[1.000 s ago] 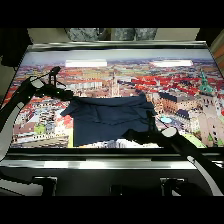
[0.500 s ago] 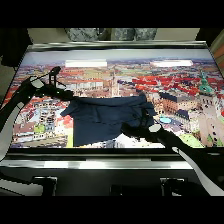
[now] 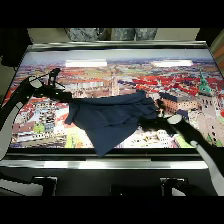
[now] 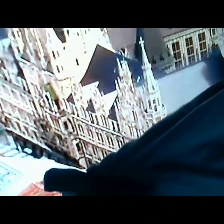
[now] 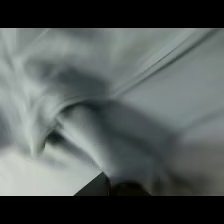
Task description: Fold the shirts.
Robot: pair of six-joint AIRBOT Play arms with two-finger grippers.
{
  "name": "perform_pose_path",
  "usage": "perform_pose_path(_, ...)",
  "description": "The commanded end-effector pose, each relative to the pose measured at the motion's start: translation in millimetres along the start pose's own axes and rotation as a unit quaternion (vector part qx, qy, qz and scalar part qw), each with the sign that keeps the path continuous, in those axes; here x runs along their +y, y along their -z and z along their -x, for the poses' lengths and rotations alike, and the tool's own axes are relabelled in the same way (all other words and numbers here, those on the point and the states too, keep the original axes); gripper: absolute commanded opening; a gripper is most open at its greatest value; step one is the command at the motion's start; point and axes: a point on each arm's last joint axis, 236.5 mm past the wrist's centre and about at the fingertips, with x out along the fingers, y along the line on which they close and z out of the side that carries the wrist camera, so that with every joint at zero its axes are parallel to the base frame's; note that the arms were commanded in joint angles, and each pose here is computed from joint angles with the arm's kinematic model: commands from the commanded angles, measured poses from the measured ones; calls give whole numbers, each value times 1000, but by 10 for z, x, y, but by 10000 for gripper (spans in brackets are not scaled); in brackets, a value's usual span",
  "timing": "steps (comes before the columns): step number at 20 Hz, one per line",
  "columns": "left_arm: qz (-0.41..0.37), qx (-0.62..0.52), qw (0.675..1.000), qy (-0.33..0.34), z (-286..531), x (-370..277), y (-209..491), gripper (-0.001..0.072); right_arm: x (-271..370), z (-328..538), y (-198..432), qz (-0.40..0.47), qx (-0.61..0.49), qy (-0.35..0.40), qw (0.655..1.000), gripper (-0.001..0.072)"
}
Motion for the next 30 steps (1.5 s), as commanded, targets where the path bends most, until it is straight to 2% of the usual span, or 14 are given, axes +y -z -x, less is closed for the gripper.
perform_pose_path(1,-2,51,998,25,-9,-158,241,35,-873,758,-649,54,-50,89,993,45)
perform_pose_path(4,-25,84,995,43,-69,-436,385,35,-1121,909,-1123,76,-84,107,988,45)
perform_pose_path(8,-42,93,994,49,-142,-609,427,35,-953,586,-1014,96,-27,67,993,49)
perform_pose_path(9,-41,93,994,49,-145,-614,428,36,-923,599,-980,106,-20,62,992,133)
perform_pose_path(11,-41,93,994,49,-142,-608,427,35,-803,759,-920,140,-2,45,989,695)
perform_pose_path(13,-41,93,994,49,-143,-607,426,35,-582,1006,-750,166,34,18,985,693)
perform_pose_path(16,-42,93,994,49,-143,-609,427,35,-259,1229,-59,190,142,-25,971,692)
perform_pose_path(19,-42,93,994,49,-143,-607,426,36,-218,812,674,149,201,-20,968,691)
perform_pose_path(22,-42,93,994,49,-141,-608,427,35,147,143,1143,87,180,-72,977,696)
perform_pose_path(27,-42,92,994,49,-134,-607,424,36,454,-332,1235,44,153,-80,984,694)
perform_pose_path(29,-42,92,994,49,-131,-609,420,36,476,-408,1155,18,134,-77,988,654)
perform_pose_path(30,-42,92,994,49,-131,-609,420,36,489,-421,1098,8,122,-78,989,568)
